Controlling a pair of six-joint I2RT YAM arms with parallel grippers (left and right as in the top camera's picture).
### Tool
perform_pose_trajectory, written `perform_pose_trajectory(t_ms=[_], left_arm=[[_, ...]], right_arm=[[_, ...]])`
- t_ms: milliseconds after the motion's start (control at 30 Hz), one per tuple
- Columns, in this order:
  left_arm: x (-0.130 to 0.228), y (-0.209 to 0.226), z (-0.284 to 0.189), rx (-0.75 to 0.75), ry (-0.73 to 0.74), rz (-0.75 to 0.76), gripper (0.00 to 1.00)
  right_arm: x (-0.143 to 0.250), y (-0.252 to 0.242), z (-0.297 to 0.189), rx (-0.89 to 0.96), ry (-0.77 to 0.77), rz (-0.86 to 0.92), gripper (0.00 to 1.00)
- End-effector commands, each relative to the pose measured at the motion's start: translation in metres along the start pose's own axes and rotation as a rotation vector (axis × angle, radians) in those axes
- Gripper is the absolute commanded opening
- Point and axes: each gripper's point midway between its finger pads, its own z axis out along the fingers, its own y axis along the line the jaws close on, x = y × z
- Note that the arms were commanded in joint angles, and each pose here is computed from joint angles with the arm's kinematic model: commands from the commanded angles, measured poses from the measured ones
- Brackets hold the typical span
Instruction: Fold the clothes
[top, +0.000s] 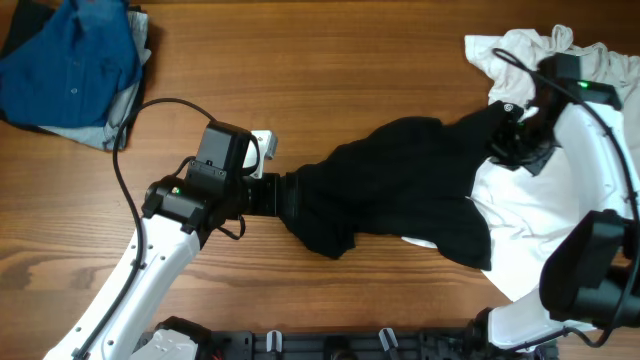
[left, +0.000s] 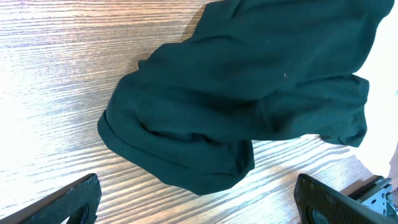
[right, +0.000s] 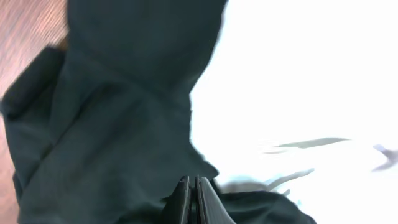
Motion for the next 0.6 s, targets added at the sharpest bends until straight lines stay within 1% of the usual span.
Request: perform_pose_trajectory(t_ms=[0,167,300,567], left_arm=[[-0.002,-0.005,-0.002,0.016,-0.003,0.005,1.0],[-0.002,-0.005,-0.002,0.017,-0.003,0.005,1.0],[0.0,-0.005,-0.002,0.015,0.003,0.003,1.0],[0.002,-0.004,-0.002,0.01,0.013,0.0,1.0]], right_arm=[[-0.008,-0.01,0.0,-0.024,0.016,0.069,0.04],[-0.005,-0.019,0.024,-0.032,0.122,0.115,0.04],[-0.001,-0.024,0.046,0.001,0.188,0.124,0.04],[-0.011,-0.026,0.058,-0.005,0.172,0.128,0.04]])
